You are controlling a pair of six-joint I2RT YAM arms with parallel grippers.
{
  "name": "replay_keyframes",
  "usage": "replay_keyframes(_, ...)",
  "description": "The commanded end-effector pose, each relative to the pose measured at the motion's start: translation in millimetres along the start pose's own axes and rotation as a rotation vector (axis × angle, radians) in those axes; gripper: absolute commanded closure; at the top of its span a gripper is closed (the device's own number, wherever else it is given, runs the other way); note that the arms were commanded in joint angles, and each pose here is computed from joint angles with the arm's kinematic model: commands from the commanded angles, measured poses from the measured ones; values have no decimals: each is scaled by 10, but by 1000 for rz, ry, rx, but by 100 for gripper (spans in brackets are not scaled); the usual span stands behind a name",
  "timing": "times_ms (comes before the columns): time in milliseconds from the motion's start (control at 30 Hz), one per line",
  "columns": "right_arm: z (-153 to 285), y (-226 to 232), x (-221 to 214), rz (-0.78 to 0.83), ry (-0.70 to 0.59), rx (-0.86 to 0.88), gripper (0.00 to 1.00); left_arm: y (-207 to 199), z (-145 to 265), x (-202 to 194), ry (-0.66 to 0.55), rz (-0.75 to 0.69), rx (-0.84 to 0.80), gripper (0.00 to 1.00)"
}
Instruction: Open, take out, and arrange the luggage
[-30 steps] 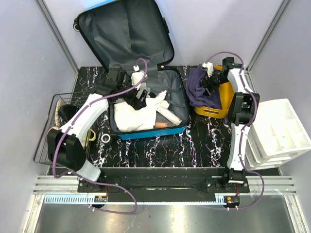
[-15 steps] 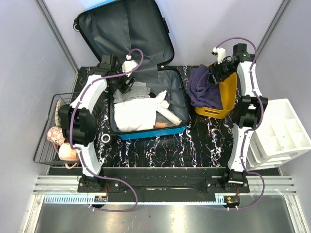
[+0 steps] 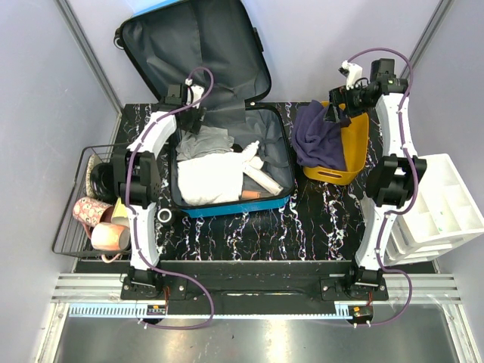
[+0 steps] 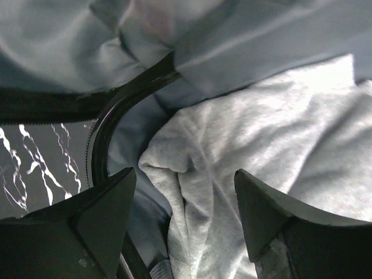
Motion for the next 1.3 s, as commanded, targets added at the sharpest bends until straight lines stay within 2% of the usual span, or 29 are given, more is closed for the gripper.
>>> replay_keyframes(0,293,209,182,-10,-78,27,0,246,-15,113,-20,175,186,28)
replay_keyframes(367,355,350,385,-58,-142,96,0,-47,-343,-290,114,318,105,30)
replay_keyframes(467,400,409,411,-46,-154,122,0,-79,-338,-210,78,299,53,41)
replay_keyframes(500,388,409,407,-36,-154,129,0,-72,-276,-150,56,291,49,55)
replay_keyframes(567,419,468,427,-15,-168,162,0,-27,-181,3,-18,254,37,67)
replay_keyframes(600,413,485,442,7,-180,176,0,2,-35,96,-60,242,40,79)
replay_keyframes(733,433,659,532,67,-246,268,0,-34,420,506,-269,103,-39,100)
replay_keyframes(900,298,944,593,186,-316,362,0,-257,995,820,-484,-156,-192,100)
replay_keyframes(933,329,1030,614,215,-334,377,0,-322,1220,913,-557,-241,-230,100)
replay_keyframes(1067,189,1382,556,305,-370,458,0,-593,1575,927,-658,-405,-323,100)
replay_keyframes(1133,254,1658,637,404,-443,509,0,-740,1761,974,-717,-456,-380,100)
replay_keyframes(1167,173,1705,543,393,-435,528,0,-779,1909,999,-751,-481,-390,100)
replay_keyframes(1200,249,1913,635,472,-503,549,0,-878,2013,1029,-786,-513,-427,100)
replay_keyframes(1267,210,2089,573,515,-526,581,0,-988,2136,1018,-812,-572,-450,100)
Point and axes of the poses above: each gripper's point midway between its finger pads, its own z axis back along the fingers, its own y axis along the line the jaws close on, x = y × z, the point moved 4 cm from there along z, back along the fingers, and after that the axes turned 9 degrees about -z, right-handed, at the moved point
